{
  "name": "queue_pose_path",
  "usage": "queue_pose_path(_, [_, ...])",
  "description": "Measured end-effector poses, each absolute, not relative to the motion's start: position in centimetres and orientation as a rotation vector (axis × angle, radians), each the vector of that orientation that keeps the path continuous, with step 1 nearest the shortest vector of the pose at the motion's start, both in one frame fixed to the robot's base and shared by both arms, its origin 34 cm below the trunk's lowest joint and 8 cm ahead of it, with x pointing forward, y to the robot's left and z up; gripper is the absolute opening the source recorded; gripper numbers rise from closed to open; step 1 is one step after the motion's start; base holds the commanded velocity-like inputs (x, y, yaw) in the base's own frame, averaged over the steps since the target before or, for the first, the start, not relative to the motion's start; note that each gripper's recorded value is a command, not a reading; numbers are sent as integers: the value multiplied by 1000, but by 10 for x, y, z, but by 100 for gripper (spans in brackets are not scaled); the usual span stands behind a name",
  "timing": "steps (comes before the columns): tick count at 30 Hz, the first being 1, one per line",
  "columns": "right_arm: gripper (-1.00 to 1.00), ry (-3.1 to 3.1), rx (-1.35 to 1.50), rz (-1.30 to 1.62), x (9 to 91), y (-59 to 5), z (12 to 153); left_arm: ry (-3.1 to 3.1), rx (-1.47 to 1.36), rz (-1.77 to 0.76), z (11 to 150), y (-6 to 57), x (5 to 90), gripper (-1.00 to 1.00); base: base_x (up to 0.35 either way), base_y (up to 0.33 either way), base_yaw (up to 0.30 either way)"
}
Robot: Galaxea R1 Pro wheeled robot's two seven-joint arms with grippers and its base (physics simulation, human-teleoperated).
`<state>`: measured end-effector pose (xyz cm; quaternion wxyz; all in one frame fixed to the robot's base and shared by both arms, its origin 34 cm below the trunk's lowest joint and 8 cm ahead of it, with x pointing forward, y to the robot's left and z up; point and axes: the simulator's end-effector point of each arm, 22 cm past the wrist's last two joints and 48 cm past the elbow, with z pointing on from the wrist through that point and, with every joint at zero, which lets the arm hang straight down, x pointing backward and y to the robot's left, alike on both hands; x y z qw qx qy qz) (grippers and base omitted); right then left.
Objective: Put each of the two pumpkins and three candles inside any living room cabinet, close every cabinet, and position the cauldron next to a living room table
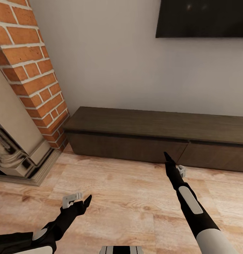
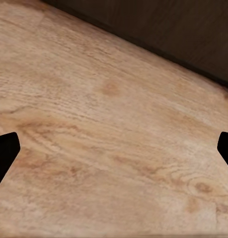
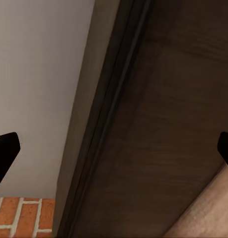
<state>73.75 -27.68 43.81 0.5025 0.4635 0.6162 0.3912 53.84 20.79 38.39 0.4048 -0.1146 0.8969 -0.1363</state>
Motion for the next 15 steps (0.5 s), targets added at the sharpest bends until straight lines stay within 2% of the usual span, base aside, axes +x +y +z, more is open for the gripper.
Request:
queue_pose_path(10, [100,1473,1125,967,738,-275,441,2265,-286,-345,383,207,537,100,0,4,0])
queue_pose_path(15, [100,1372,1283,1048,737,-279,438,2265,-285,-347,384,207,537,100,0,92,0])
